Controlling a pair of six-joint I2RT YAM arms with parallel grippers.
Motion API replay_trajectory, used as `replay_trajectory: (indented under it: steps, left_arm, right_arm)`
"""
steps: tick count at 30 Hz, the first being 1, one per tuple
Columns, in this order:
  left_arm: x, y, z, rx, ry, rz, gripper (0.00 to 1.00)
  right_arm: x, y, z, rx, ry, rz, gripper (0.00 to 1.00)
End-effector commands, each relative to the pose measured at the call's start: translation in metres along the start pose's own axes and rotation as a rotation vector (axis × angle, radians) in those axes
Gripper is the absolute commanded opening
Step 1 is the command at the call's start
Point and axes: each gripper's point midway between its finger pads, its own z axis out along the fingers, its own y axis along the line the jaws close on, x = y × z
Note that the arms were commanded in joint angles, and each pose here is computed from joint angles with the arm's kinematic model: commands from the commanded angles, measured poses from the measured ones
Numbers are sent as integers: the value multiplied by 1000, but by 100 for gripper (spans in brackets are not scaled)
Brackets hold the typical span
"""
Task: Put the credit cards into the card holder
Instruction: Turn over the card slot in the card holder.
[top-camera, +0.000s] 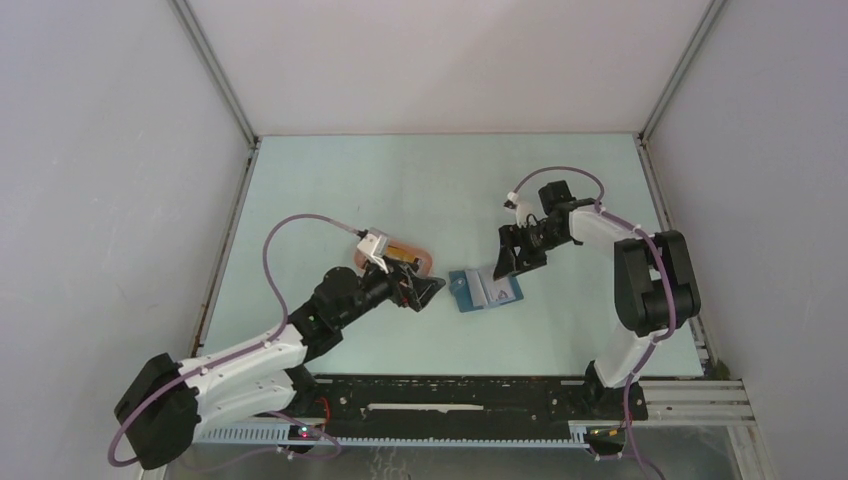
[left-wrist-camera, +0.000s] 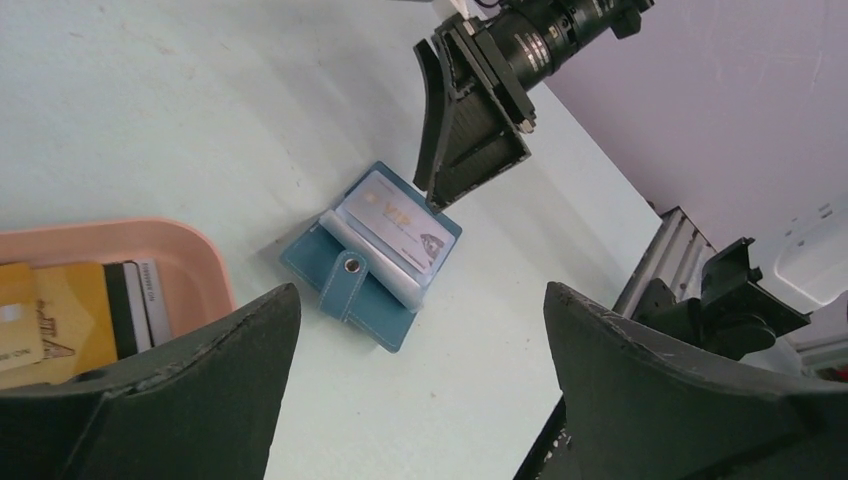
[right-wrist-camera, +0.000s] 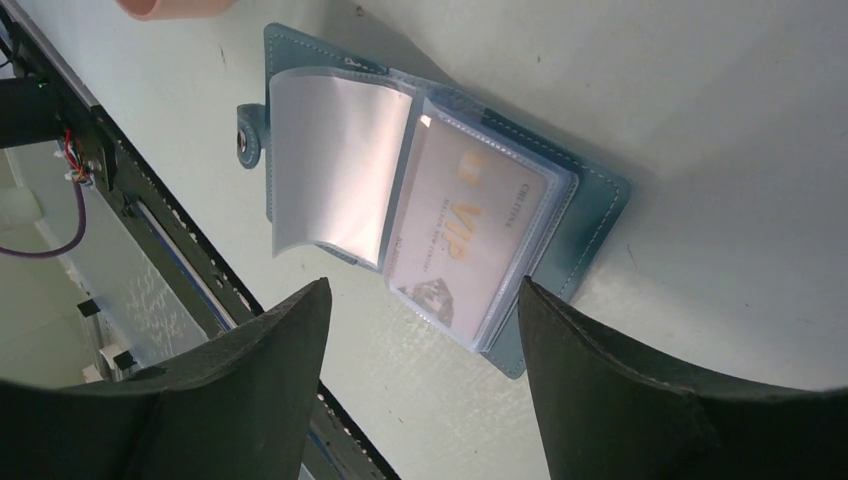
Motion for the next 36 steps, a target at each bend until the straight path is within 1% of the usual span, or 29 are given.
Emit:
replay_trajectory:
  steps: [1, 8, 22, 28, 33, 36]
  left_arm:
    - [1, -10, 7, 70, -19, -35, 95]
    - [10, -10, 17, 81, 14, -52, 93]
    - [19, -5, 18, 74, 26, -65, 93]
    - [21, -4, 18, 71, 30, -67, 92]
    - [21, -5, 19, 77, 32, -69, 93]
    - [22, -5, 19, 76, 34, -69, 93]
  right_arm:
    - [-19, -2, -3, 15, -32, 0, 76]
    - [-16, -6, 4, 5, -1, 29, 69]
    - [-12, -8, 9, -6, 23, 44, 66]
    - [-13, -3, 8, -28, 21, 39, 61]
    - [-15, 2, 7, -50, 14, 31, 59]
    - [-15, 0, 5, -30, 12, 24, 59]
